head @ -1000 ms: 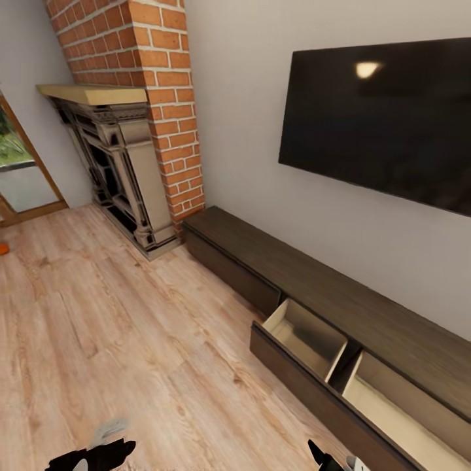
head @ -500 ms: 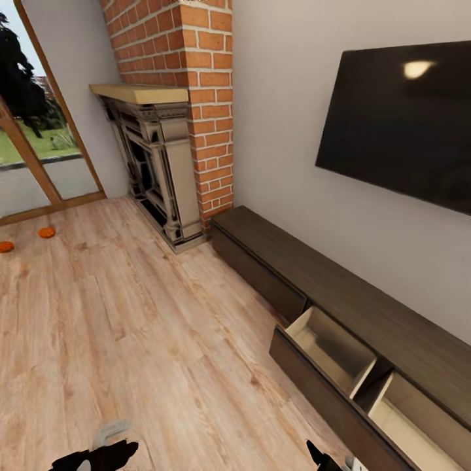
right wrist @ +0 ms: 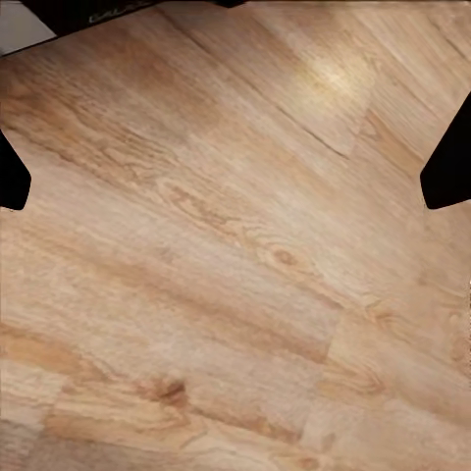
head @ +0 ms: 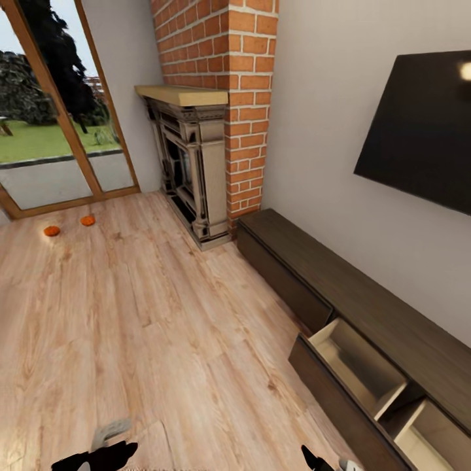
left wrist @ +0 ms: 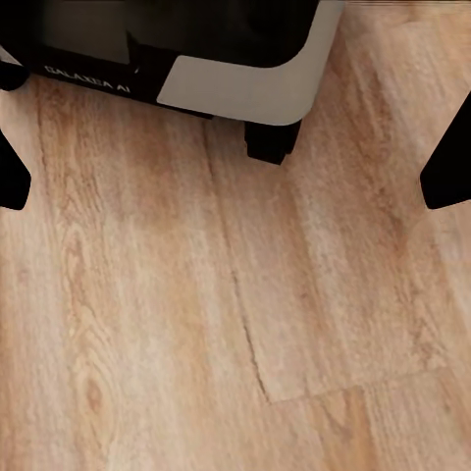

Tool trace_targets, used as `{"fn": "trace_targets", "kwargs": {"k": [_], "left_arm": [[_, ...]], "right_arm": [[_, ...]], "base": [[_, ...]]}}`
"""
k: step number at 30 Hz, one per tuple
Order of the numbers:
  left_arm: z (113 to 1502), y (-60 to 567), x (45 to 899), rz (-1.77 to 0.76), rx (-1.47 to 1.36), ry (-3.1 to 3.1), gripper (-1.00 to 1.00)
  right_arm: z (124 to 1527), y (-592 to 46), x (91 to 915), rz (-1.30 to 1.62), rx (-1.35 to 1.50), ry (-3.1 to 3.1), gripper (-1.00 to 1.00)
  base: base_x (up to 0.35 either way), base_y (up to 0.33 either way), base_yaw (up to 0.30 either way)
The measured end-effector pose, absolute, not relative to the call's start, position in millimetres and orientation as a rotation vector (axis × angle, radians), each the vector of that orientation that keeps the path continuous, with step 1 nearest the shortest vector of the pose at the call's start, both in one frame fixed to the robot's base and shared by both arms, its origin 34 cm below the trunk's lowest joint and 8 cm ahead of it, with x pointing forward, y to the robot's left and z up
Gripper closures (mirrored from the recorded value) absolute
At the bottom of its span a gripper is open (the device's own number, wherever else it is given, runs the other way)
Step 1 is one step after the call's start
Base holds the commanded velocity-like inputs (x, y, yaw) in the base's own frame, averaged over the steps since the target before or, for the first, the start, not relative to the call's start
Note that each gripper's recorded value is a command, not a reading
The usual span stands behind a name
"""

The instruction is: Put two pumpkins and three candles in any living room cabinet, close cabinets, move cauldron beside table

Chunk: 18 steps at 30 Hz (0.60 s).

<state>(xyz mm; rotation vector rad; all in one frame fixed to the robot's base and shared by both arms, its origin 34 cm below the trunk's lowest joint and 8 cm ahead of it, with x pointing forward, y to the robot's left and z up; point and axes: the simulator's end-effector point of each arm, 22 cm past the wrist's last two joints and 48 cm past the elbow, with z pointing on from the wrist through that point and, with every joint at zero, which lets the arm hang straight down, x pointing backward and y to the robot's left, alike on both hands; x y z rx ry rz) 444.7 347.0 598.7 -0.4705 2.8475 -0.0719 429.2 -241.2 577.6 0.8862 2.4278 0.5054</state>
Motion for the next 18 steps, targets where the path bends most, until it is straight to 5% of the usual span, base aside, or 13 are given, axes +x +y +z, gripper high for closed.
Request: {"fn": "trace_targets", "kwargs": {"k": [18], "left_arm": [[620.1, 350.3, 446.7, -0.06, -0.472, 2.812, -1.0]], "right_arm": [[593.0, -231.7, 420.1, 0.463, 0.875, 2.455, -1.0]], "base": [[0.0, 0.0, 0.291]]}}
